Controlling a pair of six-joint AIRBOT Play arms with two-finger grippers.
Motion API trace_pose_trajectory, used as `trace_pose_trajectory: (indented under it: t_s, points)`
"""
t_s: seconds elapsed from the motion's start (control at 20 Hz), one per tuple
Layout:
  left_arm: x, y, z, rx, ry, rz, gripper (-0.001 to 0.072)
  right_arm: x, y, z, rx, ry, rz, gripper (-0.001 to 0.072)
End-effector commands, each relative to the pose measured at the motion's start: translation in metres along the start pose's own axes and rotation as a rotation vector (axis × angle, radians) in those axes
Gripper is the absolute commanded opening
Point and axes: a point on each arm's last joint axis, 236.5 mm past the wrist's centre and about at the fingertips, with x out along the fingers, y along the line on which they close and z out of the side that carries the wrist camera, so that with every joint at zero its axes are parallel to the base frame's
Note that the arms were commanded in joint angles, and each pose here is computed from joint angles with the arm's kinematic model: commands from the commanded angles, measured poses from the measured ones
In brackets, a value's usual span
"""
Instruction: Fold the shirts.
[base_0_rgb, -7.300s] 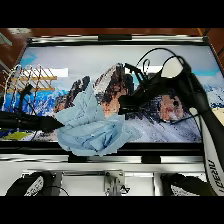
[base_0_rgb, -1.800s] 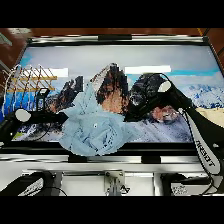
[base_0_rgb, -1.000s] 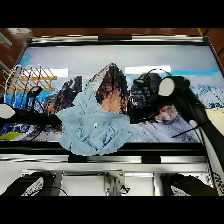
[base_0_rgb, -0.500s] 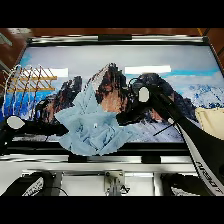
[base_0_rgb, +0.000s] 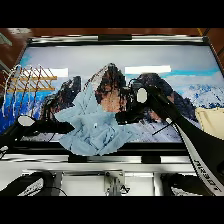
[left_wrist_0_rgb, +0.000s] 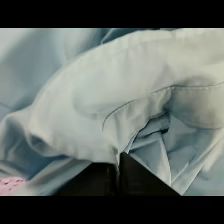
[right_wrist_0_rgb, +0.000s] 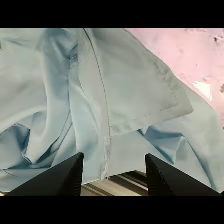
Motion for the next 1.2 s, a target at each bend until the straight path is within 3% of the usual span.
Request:
trace_pose_trajectory:
  t_s: [0.0, 0.3, 0.4, 0.5, 0.9, 1.15]
  points:
    - [0.005, -0.002, 0.005, 0.011, -0.003, -0.02, 0.0083, 0.004, -0.009, -0.001, 0.05, 0.001, -0.026, 0.0519]
    - [-0.005, -0.012, 0.018, 0.072, -0.023, -0.038, 0.0075, 0.032, 0.006, 0.015, 0.168, -0.003, 0.079, 0.0502]
    - [-0.007, -0.015, 0.018, 0.089, -0.021, -0.046, 0.0069, 0.043, 0.005, 0.015, 0.207, 0.019, 0.082, 0.0245]
    - [-0.013, -0.019, 0.027, 0.107, -0.044, -0.048, 0.0065, 0.039, 0.007, 0.016, 0.186, 0.01, 0.091, 0.0075]
    - [-0.135, -0.072, 0.098, 0.304, -0.198, -0.094, 0.0063, -0.111, 0.017, 0.047, 0.058, -0.367, 0.132, 0.0069]
    - [-0.177, -0.079, 0.092, 0.326, -0.243, -0.078, 0.0063, -0.137, 0.036, 0.009, -0.069, -0.351, 0.122, 0.0069]
